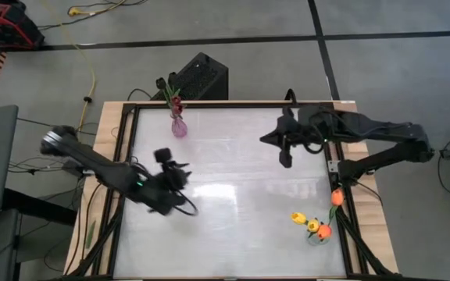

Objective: Sort flowers into vase by color
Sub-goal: Return to Home Position

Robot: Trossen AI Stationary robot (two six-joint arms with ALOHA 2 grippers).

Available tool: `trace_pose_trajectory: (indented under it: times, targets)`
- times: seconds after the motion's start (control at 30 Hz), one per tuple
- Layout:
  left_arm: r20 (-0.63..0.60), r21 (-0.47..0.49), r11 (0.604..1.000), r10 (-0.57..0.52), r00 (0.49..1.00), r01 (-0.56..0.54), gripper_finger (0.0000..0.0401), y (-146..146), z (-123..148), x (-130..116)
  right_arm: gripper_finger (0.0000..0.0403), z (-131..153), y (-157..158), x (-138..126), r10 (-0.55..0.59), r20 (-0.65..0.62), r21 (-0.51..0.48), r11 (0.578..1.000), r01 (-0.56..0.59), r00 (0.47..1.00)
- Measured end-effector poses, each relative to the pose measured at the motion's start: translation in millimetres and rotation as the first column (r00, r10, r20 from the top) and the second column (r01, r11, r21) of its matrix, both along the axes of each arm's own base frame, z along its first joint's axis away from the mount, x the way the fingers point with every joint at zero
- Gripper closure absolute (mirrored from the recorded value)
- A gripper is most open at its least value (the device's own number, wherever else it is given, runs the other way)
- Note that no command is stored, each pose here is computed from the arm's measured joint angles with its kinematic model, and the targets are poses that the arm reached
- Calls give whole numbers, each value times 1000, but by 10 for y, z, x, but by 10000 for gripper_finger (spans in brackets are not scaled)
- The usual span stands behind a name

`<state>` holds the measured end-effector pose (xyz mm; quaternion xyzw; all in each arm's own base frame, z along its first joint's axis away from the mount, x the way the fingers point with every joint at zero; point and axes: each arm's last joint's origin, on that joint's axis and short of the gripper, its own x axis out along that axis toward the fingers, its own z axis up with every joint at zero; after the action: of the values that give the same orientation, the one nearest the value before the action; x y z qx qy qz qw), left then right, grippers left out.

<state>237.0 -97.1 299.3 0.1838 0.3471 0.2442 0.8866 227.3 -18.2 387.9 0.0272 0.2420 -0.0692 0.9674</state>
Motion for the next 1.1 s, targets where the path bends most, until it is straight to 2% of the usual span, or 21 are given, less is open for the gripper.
trace_pose_trajectory:
  times: [0.1,0.2,0.27,0.33,0.43,0.53,0.63,0.8,0.97,1.1]
  targets:
    - [120,-128,990,-36,992,51,285,140,-59,-305,385,-149,15,22,22,40,-25,999,-21,999]
    - [247,-217,955,-144,958,200,285,226,-227,-524,386,-331,-6,-34,16,121,-40,999,-11,993]
    - [339,-239,916,-231,912,321,285,269,-371,-630,382,-478,-29,-92,0,175,-32,999,5,984]
    - [435,-239,885,-271,859,400,285,308,-527,-716,379,-657,-54,-151,-22,220,-15,1000,26,975]
    - [539,-225,879,-248,805,421,285,393,-737,-830,380,-919,-81,-245,-56,272,18,998,53,961]
    - [573,-229,878,-228,788,421,285,466,-929,-930,383,-1153,-91,-331,-82,307,52,996,69,948]
    - [587,-246,858,-239,773,452,285,504,-1037,-1003,382,-1360,-76,-393,-100,322,100,992,72,941]
    - [604,-261,824,-267,751,503,285,531,-1066,-1100,382,-1585,34,-470,-83,320,161,986,32,944]
    - [563,-280,828,-268,782,486,285,582,-1101,-1211,383,-1747,175,-597,-127,309,136,987,88,942]
    - [558,-297,827,-255,790,477,285,618,-1108,-1289,383,-1821,224,-746,-100,345,124,990,60,933]
